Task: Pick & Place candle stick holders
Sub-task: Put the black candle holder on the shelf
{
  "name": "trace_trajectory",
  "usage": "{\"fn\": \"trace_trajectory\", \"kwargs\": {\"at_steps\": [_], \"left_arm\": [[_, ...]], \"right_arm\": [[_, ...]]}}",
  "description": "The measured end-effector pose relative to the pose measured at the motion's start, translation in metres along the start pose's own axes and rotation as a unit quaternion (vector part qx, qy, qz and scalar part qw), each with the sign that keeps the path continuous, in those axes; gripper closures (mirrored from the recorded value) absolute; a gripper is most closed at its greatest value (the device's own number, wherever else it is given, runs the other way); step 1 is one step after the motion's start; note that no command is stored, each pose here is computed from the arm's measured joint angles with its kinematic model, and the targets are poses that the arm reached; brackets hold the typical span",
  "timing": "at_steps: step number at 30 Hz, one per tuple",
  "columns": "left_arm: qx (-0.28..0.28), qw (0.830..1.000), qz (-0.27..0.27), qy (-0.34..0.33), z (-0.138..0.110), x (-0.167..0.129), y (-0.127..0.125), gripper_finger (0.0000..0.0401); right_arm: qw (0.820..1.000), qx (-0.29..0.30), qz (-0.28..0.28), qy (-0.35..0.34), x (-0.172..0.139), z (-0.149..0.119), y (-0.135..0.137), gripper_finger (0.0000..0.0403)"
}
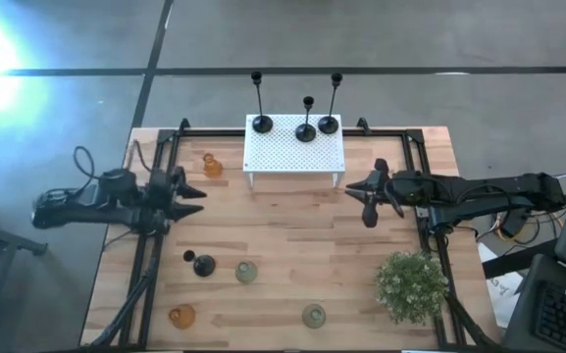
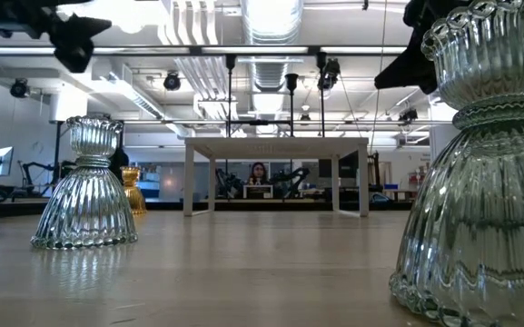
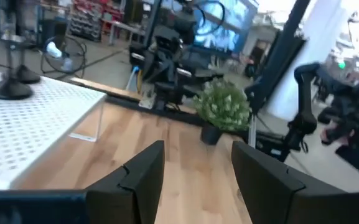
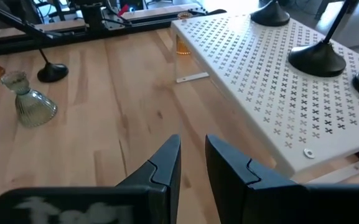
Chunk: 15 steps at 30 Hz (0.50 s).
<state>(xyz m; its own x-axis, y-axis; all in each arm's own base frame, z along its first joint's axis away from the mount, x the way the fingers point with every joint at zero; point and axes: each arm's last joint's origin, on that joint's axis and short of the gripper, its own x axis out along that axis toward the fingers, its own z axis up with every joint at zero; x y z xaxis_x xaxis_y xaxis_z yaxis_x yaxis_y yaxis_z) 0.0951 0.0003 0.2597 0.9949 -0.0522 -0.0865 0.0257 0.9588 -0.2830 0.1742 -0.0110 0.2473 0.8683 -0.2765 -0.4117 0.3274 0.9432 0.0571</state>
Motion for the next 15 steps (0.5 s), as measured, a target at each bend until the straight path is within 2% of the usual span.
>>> {"fn": "trace_trajectory", "kwargs": {"at_steps": [3,7,11,15], "left_arm": [[0.026,1.000,-0.006,0.016,-0.001,0.016,-0.008,0.0209],[0.096,0.995,0.011,0.039,0.005,0.027,-0.031,0.0209],[0.152,0.983,0.081,0.067,0.015,0.015,-0.056,0.0209],[0.147,0.979,0.129,0.057,0.026,-0.014,-0.075,0.0209]], "right_arm": [[1.000,0.011,0.001,0.003,0.001,-0.001,0.000,0.0335],[0.999,0.031,0.018,0.002,-0.001,0.000,0.001,0.0335],[0.998,0.041,0.041,0.000,-0.003,0.001,0.002,0.0335],[0.998,0.040,0.042,-0.001,-0.004,0.001,0.002,0.0335]]}}
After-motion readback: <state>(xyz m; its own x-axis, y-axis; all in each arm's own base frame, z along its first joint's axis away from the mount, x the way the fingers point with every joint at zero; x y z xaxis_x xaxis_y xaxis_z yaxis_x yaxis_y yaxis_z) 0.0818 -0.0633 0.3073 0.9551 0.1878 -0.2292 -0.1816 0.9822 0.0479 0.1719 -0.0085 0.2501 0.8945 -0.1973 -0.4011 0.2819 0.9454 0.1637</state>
